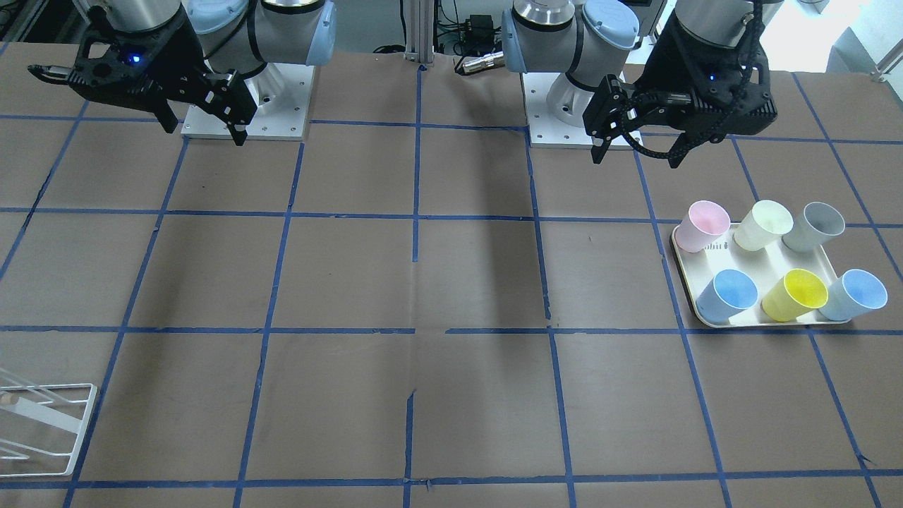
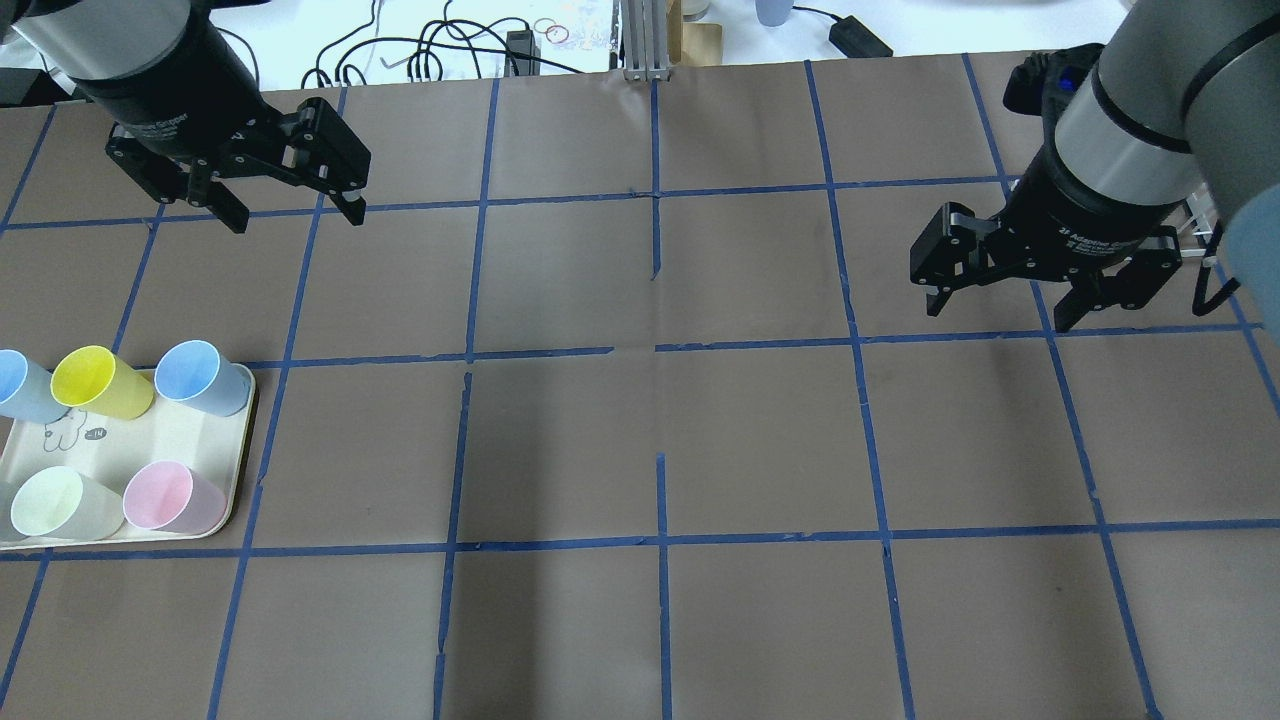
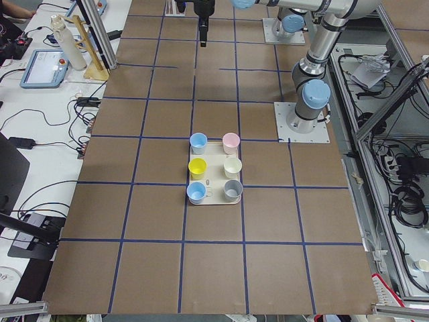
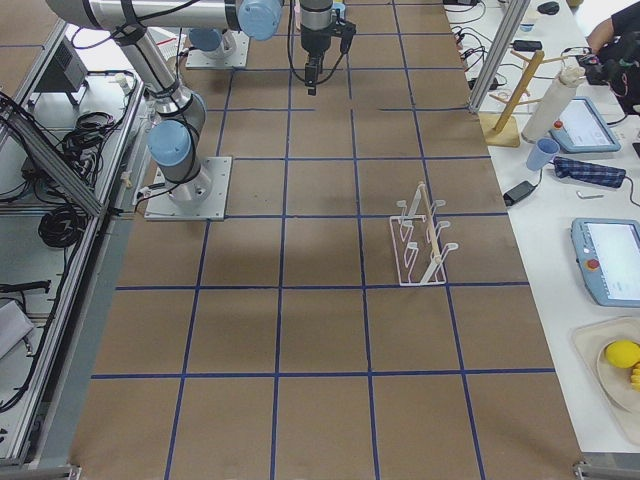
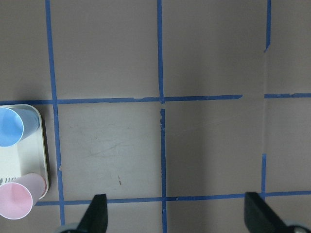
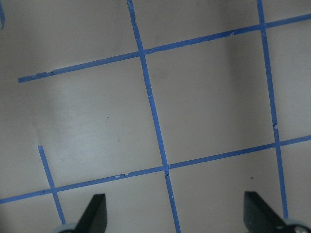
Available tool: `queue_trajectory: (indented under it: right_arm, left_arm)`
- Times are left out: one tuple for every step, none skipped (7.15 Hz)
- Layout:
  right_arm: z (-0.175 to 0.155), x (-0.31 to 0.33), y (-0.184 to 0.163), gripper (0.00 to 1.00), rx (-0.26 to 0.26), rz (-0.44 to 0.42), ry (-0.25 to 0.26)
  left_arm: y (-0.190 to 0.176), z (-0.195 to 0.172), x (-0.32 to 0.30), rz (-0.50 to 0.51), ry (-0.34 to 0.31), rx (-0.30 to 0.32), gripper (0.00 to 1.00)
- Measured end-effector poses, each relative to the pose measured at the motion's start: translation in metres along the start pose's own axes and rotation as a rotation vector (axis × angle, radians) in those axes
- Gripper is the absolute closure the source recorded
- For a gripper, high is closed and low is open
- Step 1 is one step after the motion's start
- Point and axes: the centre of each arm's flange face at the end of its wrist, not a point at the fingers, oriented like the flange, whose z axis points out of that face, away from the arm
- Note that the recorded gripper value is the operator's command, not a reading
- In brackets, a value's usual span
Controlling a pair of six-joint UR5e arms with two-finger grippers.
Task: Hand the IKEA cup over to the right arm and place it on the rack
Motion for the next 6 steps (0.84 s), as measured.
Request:
queue_trajectory:
  right_arm:
    - [-0.002,0.0,0.001,0.0,0.008,-0.002,-0.003]
    - [-0.003,0.0,0.001,0.0,0.012,-0.006,-0.005]
    - [-0.004,0.0,0.002,0.0,0.011,-0.008,-0.003]
    - [-0.005,0.0,0.003,0.0,0.012,-0.009,-0.001]
    - [-0.006,0.0,0.004,0.0,0.014,-0.009,-0.001]
    - [-0.006,0.0,0.004,0.0,0.015,-0.009,-0.002]
  left_arm:
    - [0.001,0.001,0.001,0.001,0.0,-0.005,0.0]
    - [0.003,0.004,0.001,0.005,0.0,-0.01,0.0]
    - [0.003,0.008,0.0,0.016,0.001,-0.015,0.0]
    - [0.002,0.012,-0.005,0.056,0.002,-0.022,0.0]
    - [-0.003,0.018,-0.03,0.112,0.004,-0.033,0.0]
    - [-0.008,0.028,-0.078,0.129,0.01,-0.053,0.0]
